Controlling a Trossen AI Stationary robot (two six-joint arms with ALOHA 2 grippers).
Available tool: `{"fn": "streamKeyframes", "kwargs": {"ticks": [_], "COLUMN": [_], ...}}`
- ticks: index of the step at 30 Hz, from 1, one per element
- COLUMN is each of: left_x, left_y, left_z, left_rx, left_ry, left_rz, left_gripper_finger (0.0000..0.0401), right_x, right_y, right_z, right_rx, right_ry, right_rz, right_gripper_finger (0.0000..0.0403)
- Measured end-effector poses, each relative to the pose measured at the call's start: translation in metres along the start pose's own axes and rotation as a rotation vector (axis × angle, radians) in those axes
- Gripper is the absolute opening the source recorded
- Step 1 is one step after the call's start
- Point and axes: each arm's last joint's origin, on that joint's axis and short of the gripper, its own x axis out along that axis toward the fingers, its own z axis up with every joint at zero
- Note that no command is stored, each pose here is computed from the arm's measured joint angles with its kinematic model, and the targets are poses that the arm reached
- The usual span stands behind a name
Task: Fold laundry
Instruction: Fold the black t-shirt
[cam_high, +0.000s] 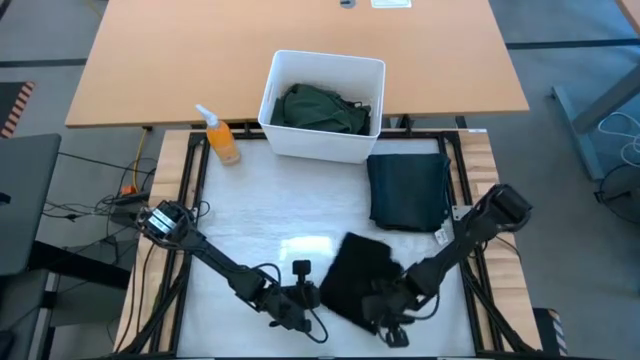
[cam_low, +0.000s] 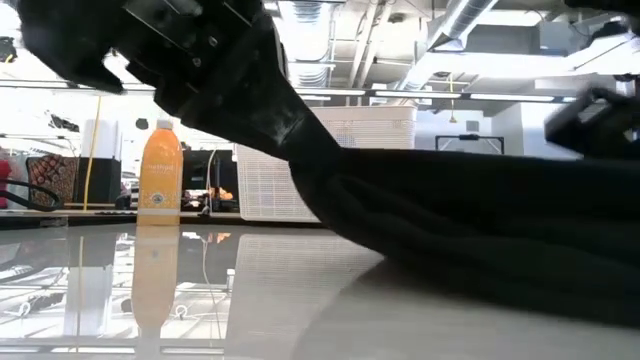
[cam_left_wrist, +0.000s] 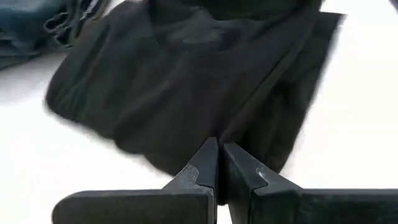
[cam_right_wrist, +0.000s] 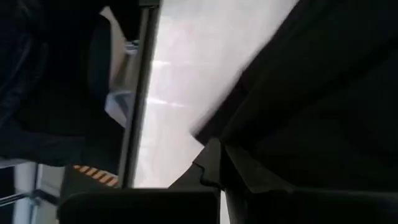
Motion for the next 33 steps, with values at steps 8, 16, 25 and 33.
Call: {"fn": "streamKeyframes", "kwargs": {"ticks": [8,16,25,33], "left_x": [-0.002,-0.002,-0.002,-0.002], "left_y": [-0.004,-0.006,-0.001,0.007], "left_z": [-0.001,-0.005,-0.017,-0.028], "left_rx": [-0.011,-0.008,0.045,0.103], "left_ry": [0.01,0.029,0.134,0.254], "left_rz": [-0.046,-0.046,-0.024,0.016], "left_gripper_finger": [0.0,0.0,0.0004,0.0039], "right_x": [0.018,-0.018,-0.081,-0.085], "right_y": [0.002,0.012,0.024,0.016], "right_z": [0.002,0.009,-0.012,-0.012], "right_rx": [0.0,-0.065,-0.147,-0.246], "right_ry": [-0.01,-0.057,-0.138,-0.227], "right_rz": [0.072,0.16,-0.067,-0.312], "right_gripper_finger": [0.0054,0.0079,0.0082,0.0082]}}
